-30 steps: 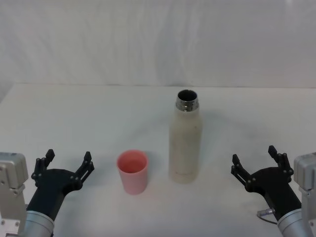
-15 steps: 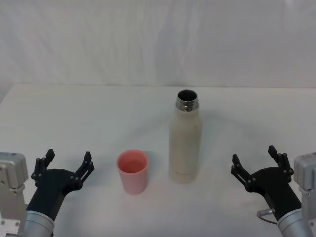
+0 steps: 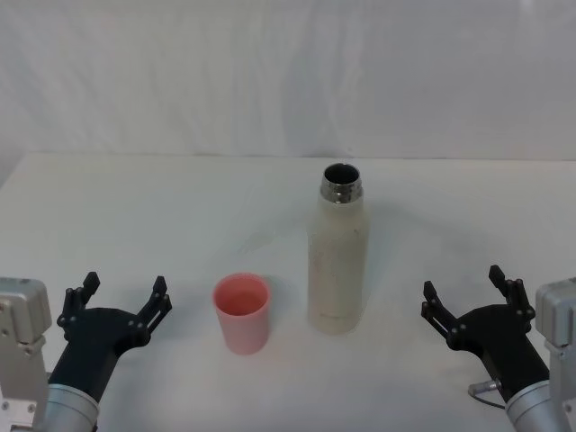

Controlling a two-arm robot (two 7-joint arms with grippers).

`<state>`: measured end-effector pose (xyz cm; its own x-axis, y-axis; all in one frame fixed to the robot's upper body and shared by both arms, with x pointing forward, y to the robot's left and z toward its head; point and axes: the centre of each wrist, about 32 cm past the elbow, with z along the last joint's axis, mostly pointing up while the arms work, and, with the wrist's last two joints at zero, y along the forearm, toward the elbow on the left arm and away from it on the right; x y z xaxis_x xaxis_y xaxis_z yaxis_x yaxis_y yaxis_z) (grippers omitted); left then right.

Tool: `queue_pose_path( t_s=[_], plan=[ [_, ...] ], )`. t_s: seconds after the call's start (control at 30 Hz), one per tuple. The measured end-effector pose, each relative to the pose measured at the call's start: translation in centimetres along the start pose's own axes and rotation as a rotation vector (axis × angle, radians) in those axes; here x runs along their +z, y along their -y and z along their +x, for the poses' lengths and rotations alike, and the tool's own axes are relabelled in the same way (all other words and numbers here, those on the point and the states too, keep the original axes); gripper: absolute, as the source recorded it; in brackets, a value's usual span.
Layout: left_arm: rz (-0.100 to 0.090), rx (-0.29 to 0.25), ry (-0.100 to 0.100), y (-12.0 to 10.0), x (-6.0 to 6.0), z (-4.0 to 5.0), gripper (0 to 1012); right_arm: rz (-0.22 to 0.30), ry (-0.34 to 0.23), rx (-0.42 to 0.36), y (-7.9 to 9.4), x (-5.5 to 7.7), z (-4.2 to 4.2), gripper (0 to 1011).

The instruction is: Grasp the thermos with one hand and pour water into the cup lid.

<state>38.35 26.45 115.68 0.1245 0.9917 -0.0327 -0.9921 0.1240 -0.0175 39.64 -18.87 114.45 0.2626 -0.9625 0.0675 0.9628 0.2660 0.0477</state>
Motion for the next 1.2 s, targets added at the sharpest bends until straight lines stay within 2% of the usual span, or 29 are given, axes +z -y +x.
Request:
queue_pose_path(
  t_s=[0.2,0.5,0.67,0.83,0.87,1.03,1.2],
  plan=[
    [0.000,0.000,0.000,0.0,0.0,0.00,1001,-0.001,-0.001,0.005,0.0,0.0,0.05,1001],
    [0.000,0.000,0.000,0.0,0.0,0.00,1001,0.010,-0.003,0.059,-0.3,1.3,0.59,1001],
    [0.000,0.000,0.000,0.0,0.0,0.00,1001,0.011,-0.012,0.119,-0.6,2.2,0.81,1001],
    [0.000,0.000,0.000,0.0,0.0,0.00,1001,-0.002,-0.054,0.224,-1.2,3.3,1.35,1001],
    [0.000,0.000,0.000,0.0,0.0,0.00,1001,-0.002,-0.054,0.224,-1.2,3.3,1.35,1001],
    [0.000,0.000,0.000,0.0,0.0,0.00,1001,-0.026,-0.092,0.328,-2.2,3.9,1.80,1001],
    [0.000,0.000,0.000,0.0,0.0,0.00,1001,-0.043,-0.106,0.386,-3.0,4.1,1.91,1001]
  ],
)
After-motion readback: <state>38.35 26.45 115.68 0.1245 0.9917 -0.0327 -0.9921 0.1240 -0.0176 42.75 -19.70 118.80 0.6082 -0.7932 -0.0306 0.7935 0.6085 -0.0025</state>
